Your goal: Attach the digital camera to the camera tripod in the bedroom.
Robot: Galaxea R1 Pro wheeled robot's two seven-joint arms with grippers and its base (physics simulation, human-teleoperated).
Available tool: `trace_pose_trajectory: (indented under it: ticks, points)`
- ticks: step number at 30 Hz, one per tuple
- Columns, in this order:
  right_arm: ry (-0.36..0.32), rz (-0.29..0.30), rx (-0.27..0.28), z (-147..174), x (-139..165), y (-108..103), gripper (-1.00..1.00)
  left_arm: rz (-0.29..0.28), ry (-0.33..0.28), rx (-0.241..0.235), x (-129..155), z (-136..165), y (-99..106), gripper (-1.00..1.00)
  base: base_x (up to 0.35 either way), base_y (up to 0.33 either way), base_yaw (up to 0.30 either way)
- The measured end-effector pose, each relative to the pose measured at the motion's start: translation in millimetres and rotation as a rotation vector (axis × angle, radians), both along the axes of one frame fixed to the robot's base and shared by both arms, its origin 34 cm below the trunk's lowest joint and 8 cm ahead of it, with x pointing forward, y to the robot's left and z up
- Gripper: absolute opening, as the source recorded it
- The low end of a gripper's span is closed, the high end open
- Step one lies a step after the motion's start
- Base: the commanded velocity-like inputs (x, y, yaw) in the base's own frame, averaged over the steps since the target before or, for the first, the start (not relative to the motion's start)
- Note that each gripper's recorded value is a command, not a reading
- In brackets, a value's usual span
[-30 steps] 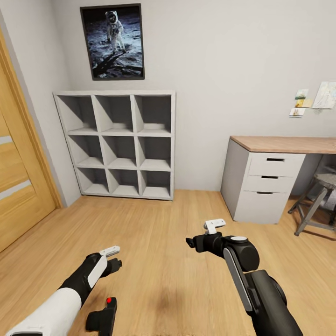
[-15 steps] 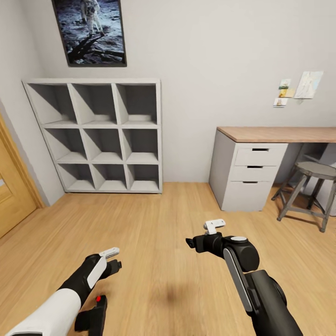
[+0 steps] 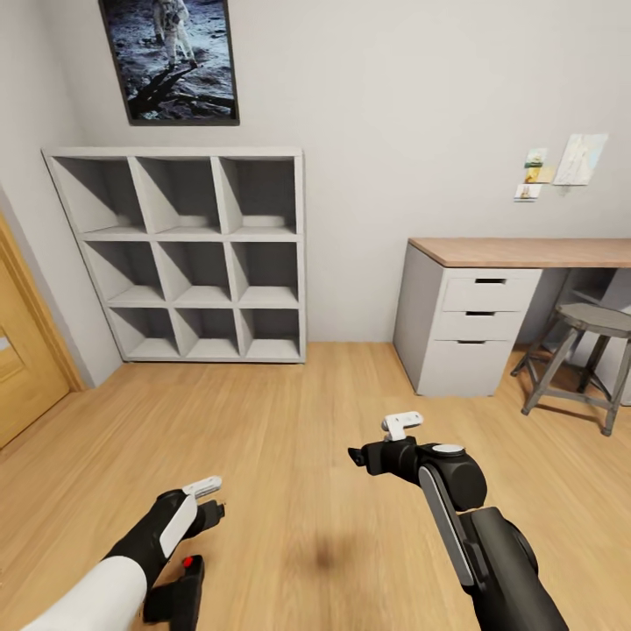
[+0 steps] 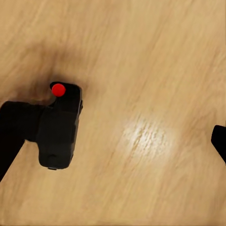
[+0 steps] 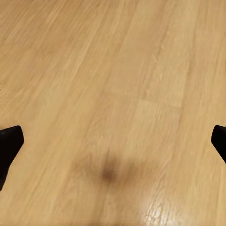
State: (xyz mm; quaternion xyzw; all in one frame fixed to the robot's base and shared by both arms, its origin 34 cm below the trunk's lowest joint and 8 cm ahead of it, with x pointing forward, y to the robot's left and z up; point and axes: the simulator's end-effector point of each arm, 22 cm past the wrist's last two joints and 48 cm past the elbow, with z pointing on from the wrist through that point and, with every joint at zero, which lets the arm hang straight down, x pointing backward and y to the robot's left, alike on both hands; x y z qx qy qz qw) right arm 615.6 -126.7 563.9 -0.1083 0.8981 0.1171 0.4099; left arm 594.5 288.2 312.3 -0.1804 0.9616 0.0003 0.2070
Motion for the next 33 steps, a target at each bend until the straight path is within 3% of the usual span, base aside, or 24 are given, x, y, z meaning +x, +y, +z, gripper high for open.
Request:
trace_pose_trajectory:
  ticks: [17,33]
  points:
    - [0.000,0.002,-0.001,0,0,1,1.00,-0.005,0.006,-0.003,-5,-4,1,1.00,0.000,0.269,-0.017]
    - [0.024,0.002,-0.002,-14,1,1,1.00,-0.037,0.039,0.008,-15,-21,-11,1.00,0.000,0.040,-0.113]
